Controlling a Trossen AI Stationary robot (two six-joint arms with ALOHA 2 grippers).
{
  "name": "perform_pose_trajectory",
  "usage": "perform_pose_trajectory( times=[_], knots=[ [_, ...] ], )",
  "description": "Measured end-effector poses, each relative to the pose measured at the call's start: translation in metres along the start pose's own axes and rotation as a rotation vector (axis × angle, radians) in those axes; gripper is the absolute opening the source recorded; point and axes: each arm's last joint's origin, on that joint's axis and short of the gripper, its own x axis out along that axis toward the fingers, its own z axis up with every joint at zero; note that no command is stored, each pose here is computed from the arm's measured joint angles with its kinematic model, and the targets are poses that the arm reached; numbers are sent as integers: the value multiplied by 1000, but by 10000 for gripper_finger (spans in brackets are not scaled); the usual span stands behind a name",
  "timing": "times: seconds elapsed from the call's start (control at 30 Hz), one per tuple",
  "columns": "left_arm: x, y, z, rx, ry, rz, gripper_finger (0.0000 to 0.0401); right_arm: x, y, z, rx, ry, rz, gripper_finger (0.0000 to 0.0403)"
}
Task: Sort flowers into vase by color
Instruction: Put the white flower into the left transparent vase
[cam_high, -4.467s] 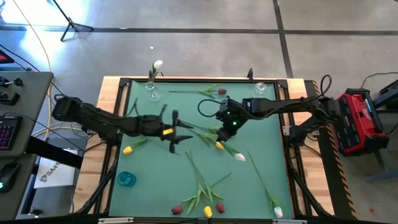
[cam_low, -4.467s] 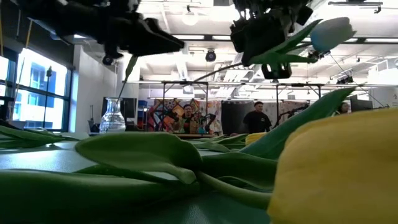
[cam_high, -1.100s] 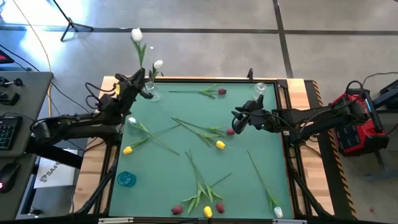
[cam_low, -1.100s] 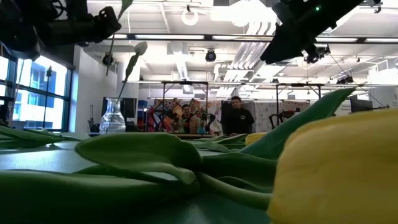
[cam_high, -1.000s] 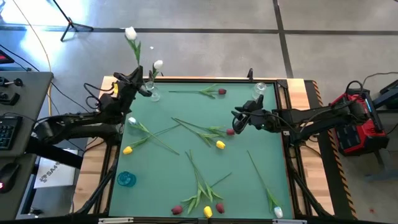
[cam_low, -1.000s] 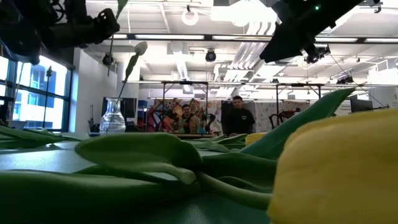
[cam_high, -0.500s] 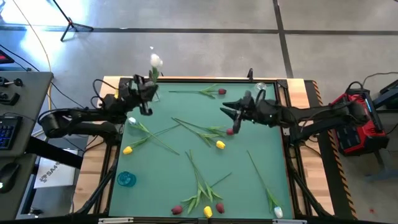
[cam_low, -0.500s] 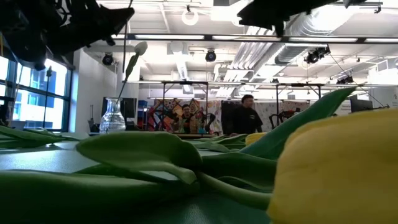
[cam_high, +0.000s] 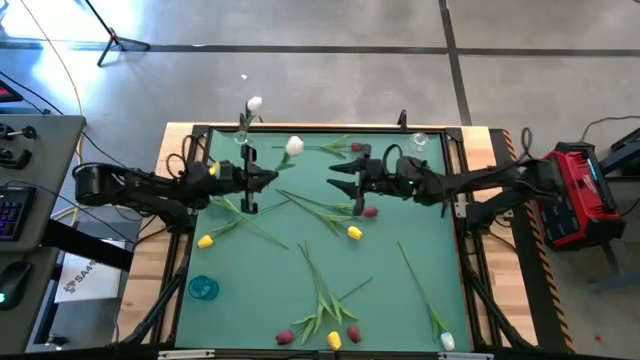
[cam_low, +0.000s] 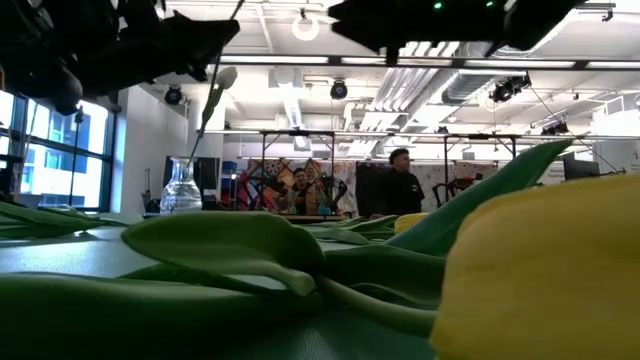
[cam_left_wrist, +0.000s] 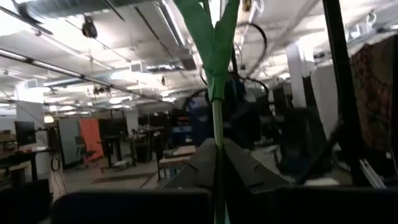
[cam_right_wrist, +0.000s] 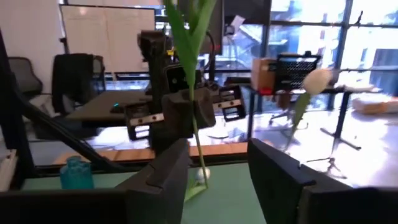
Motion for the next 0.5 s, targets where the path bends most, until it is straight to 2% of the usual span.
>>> perform_pose_trajectory(
  times=[0.27,0.5],
  knots=[
    [17,-17,-16,66,83,-4,0,53,5,-4,9,25,57,181],
    [22,-20,-22,71,110,14,0,71,8,1,20,74,152,181]
  ],
)
